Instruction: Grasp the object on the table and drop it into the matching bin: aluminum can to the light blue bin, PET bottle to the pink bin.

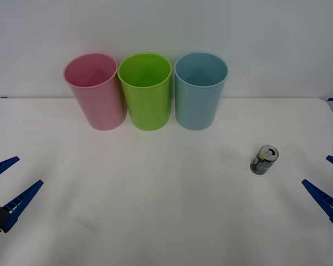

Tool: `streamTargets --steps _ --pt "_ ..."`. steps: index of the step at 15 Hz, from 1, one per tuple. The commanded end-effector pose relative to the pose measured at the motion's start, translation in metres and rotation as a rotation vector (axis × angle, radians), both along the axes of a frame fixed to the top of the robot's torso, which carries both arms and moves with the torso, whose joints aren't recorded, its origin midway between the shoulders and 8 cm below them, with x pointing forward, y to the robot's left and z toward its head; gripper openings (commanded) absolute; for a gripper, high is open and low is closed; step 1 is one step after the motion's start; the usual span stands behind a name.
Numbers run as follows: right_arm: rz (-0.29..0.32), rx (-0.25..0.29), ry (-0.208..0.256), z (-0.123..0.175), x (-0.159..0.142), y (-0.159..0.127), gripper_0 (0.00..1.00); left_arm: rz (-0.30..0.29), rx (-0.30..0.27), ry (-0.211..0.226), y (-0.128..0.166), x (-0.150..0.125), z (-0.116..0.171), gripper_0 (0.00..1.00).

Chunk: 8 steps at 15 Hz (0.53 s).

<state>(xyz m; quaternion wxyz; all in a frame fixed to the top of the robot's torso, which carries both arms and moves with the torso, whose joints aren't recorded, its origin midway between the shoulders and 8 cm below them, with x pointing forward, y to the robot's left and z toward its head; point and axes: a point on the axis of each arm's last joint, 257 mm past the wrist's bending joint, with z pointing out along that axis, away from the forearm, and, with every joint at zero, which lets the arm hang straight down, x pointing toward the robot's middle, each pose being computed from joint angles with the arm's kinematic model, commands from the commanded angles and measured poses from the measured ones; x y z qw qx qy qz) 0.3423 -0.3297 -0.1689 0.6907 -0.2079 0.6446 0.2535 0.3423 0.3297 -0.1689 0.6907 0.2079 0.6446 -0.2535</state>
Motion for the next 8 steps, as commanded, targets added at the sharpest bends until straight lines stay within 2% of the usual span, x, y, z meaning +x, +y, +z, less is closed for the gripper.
streamTargets --steps 1,2,3,8 --pt "0.0 0.0 0.0 0.0 0.0 0.0 1.0 0.0 0.0 0.0 0.0 0.0 0.0 1.0" --pt "0.0 0.0 0.0 0.0 0.0 0.0 1.0 0.0 0.0 0.0 0.0 0.0 0.0 1.0" --pt "-0.024 0.011 0.033 -0.013 -0.008 -0.007 1.0 0.0 0.0 0.0 0.0 0.0 0.0 1.0" --pt "-0.037 -0.005 0.058 -0.015 -0.02 -0.015 1.0 0.0 0.0 0.0 0.0 0.0 0.0 1.0"
